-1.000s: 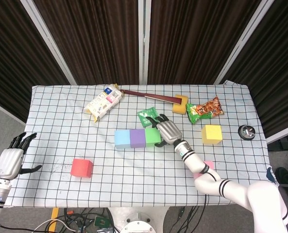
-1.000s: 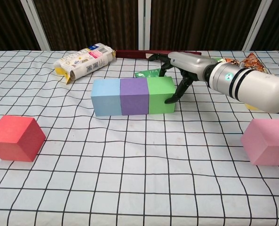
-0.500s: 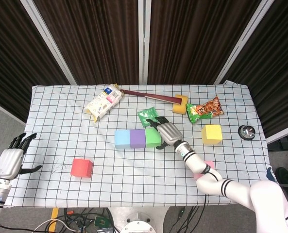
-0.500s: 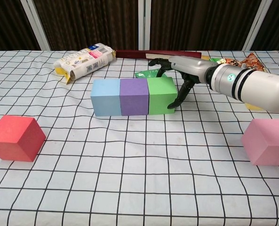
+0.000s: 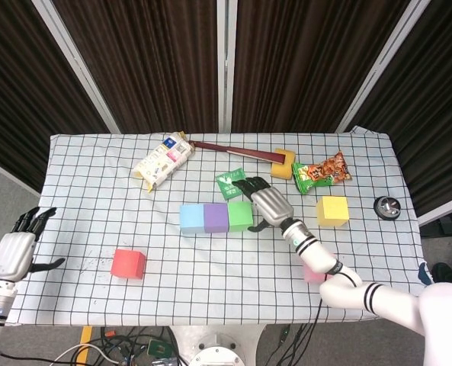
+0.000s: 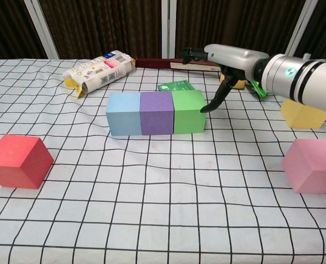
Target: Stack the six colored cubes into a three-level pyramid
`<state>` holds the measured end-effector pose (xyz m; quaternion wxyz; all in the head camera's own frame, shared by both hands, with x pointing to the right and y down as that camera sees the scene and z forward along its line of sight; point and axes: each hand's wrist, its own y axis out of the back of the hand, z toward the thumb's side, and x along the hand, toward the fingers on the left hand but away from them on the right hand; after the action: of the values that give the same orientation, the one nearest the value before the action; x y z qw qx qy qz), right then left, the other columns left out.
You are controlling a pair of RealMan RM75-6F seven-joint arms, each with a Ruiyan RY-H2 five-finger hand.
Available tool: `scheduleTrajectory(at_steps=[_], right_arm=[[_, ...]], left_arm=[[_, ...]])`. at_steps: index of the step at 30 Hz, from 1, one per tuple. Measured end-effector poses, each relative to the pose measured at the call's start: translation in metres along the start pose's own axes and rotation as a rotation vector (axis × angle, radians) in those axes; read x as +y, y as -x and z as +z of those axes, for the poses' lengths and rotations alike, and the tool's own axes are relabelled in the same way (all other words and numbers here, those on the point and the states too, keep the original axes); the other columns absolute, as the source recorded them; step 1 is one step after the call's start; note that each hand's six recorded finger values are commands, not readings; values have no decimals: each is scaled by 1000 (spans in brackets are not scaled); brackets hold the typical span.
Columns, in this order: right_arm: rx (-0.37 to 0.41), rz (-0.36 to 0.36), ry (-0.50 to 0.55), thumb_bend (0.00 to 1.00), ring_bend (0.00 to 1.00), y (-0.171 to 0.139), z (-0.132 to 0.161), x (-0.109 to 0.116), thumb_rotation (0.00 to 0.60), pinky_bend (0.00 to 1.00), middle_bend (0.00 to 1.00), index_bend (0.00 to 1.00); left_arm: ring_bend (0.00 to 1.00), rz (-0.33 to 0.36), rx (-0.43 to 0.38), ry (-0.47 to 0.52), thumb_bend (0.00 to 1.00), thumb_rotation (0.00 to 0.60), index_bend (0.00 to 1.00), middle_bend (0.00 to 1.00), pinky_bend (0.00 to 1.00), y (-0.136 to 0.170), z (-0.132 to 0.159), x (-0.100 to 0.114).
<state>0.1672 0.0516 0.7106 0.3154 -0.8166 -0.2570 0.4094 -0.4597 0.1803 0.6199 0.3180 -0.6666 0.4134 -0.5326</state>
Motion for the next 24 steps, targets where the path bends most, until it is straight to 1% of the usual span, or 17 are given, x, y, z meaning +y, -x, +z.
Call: scheduleTrajectory(at_steps=[4, 8, 11, 13, 15, 18, 20, 24], right_arm=[[13, -65, 3, 0, 0, -18, 3, 32, 600, 0, 64, 0], [5, -127, -1, 0, 0, -38, 1, 63, 600, 0, 71, 0], [-18, -180, -19, 0, 0, -57, -5, 85, 600, 0, 71, 0], [-40, -212, -24, 0, 0, -69, -11, 97, 600, 0, 71, 0], [-58, -230, -23, 0, 0, -78, -17, 104, 600, 0, 70, 0], [-83, -249, -14, 0, 0, -90, -26, 112, 600, 0, 70, 0], [-94, -255, -10, 0, 0, -97, -31, 115, 600, 0, 70, 0], [-93, -272, 3, 0, 0, -104, -35, 118, 600, 0, 69, 0]], left_arm=[[13, 13, 0, 0, 25, 600, 80, 138, 92, 0, 1, 4], [13, 8, -12, 2, 25, 600, 80, 138, 92, 1, 5, 4], [13, -18, -43, 16, 26, 600, 79, 137, 93, 3, 12, 1], [13, -54, -80, 22, 22, 600, 78, 137, 96, 6, 20, -4], [13, -100, -128, 10, 11, 600, 75, 136, 99, 8, 29, -11], [13, -166, -200, -34, 7, 600, 74, 135, 98, 12, 44, -25], [13, -199, -228, -49, 8, 600, 73, 135, 98, 12, 52, -34], [13, -249, -270, -21, 8, 600, 73, 143, 98, 7, 69, -51]])
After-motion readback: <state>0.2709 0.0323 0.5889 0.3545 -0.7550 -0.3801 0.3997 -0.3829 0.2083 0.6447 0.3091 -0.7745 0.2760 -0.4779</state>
